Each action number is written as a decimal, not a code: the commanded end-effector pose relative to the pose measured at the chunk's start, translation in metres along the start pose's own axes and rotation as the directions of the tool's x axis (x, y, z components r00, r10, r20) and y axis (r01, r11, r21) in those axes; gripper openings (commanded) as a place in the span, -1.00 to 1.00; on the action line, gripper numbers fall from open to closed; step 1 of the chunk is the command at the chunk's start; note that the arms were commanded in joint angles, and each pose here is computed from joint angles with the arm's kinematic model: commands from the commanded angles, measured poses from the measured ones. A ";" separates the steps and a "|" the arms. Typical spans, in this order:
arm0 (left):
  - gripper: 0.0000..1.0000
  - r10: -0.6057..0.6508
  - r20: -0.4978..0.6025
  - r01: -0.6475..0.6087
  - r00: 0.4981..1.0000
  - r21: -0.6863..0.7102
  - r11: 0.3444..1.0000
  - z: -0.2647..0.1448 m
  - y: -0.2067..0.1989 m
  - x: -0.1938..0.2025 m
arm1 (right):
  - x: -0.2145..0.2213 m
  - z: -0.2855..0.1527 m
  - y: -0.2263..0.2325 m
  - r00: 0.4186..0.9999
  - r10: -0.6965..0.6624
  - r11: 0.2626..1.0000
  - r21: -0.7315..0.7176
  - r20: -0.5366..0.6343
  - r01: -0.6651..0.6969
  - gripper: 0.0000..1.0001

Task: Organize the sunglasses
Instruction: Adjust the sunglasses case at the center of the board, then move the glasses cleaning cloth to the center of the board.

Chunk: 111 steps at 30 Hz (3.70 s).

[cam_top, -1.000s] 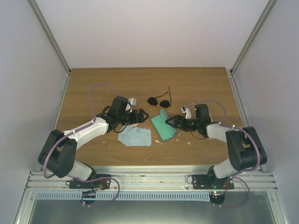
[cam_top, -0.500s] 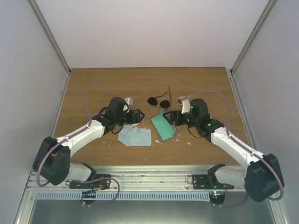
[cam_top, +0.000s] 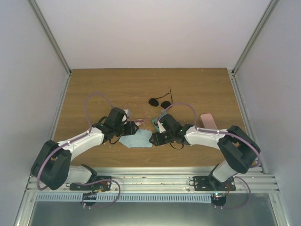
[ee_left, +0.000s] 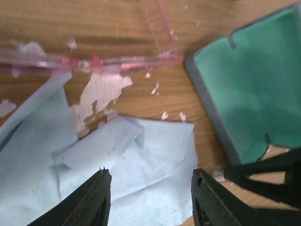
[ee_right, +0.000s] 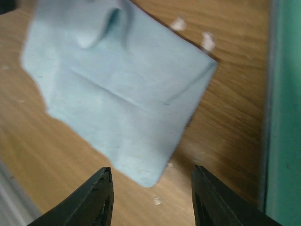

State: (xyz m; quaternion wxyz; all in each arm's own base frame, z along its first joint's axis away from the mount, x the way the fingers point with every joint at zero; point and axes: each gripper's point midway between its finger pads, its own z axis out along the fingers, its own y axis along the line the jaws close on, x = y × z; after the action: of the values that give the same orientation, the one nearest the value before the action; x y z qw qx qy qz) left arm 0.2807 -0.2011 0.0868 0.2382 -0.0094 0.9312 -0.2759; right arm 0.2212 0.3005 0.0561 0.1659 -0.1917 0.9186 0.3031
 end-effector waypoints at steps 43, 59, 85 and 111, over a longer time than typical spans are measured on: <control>-0.04 -0.034 0.074 0.037 0.997 -0.047 0.998 -0.012 0.019 0.009 | 0.025 0.038 -0.006 0.983 -0.110 0.912 0.379 -0.150 0.160 0.11; -0.04 -0.028 0.071 0.030 0.997 -0.037 0.999 -0.013 0.017 0.007 | 0.031 0.029 -0.004 0.987 -0.073 0.888 0.440 -0.145 0.131 -0.99; -0.54 0.080 -0.216 -0.017 0.973 0.278 0.960 0.014 -0.063 0.107 | 0.050 -0.037 -0.007 0.998 0.055 0.941 0.336 -0.021 -0.045 -0.51; -0.85 0.055 -0.399 -0.057 0.915 0.005 0.998 0.029 -0.011 0.158 | -0.018 0.016 -0.040 0.997 -0.056 0.953 0.300 0.054 0.038 -0.92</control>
State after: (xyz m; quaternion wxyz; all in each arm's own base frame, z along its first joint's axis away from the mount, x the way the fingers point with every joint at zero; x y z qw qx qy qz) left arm 0.1562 -0.2652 0.0170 0.0629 0.0657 0.9442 -0.3166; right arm 0.2228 0.2850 0.0210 0.1728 -0.1727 0.9523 0.1829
